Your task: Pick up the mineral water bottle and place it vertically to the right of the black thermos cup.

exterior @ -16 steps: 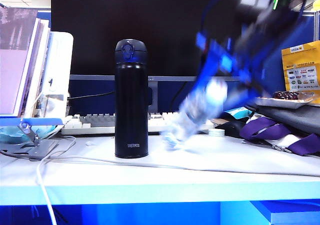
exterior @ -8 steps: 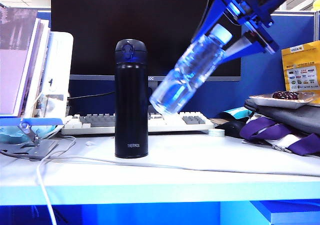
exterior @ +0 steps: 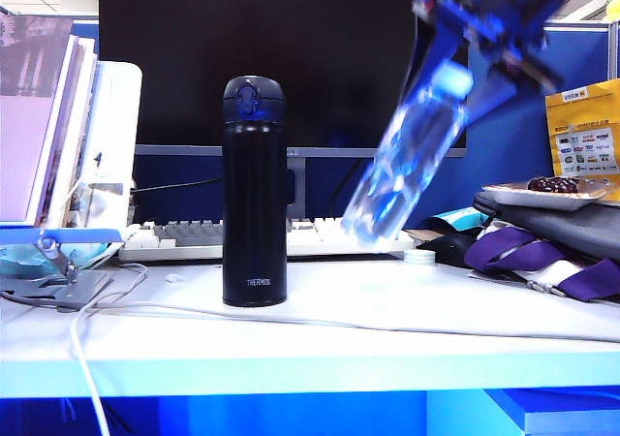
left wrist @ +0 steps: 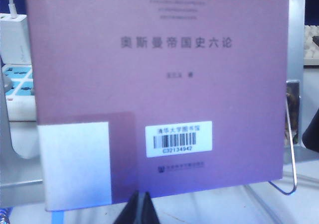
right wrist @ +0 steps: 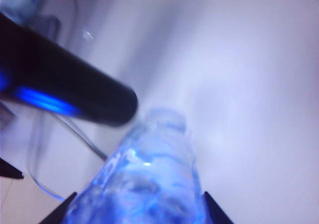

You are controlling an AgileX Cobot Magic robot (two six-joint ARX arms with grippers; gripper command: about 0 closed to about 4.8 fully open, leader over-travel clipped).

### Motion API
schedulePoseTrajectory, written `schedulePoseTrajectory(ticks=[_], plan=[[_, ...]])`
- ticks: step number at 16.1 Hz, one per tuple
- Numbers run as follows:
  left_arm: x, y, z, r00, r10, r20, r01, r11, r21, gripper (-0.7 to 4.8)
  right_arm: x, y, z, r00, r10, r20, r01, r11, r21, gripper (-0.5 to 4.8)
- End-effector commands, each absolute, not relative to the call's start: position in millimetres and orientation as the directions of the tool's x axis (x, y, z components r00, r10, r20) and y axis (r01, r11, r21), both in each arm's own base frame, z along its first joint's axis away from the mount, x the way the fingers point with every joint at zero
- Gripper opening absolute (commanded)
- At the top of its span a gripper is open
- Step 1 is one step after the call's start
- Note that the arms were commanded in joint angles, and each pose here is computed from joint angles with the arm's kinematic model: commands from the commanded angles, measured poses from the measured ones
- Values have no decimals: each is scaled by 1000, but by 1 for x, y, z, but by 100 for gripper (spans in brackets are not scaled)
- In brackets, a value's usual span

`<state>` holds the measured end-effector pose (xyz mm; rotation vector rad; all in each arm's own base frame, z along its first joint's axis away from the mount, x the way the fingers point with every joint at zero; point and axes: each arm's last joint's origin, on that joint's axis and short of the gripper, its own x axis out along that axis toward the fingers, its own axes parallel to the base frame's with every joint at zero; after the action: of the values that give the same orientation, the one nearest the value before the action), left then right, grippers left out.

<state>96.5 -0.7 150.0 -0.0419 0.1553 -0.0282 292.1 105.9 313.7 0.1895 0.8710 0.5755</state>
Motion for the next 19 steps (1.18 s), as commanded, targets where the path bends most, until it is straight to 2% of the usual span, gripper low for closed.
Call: schedulePoseTrajectory(ticks=[1, 3, 9, 15, 17, 19], plan=[[96, -1, 149, 986, -36, -163, 29, 999, -43, -5, 294, 107, 362, 611, 582, -537, -509, 808, 296, 304], [96, -1, 149, 986, -36, -163, 29, 999, -43, -5, 295, 106, 379, 658, 570, -492, -536, 814, 226, 304], [96, -1, 149, 986, -36, -163, 29, 999, -43, -5, 294, 106, 382, 669, 563, -485, -594, 797, 107, 304], [96, -1, 149, 986, -36, -163, 29, 999, -43, -5, 299, 108, 393, 721, 583, -376, -628, 778, 2, 304], [96, -1, 149, 986, -36, -163, 29, 999, -43, -5, 299, 111, 394, 717, 594, -365, -637, 771, 3, 305], [96, -1, 149, 986, -36, -163, 29, 999, -43, -5, 294, 111, 388, 678, 602, -423, -650, 759, 39, 305]])
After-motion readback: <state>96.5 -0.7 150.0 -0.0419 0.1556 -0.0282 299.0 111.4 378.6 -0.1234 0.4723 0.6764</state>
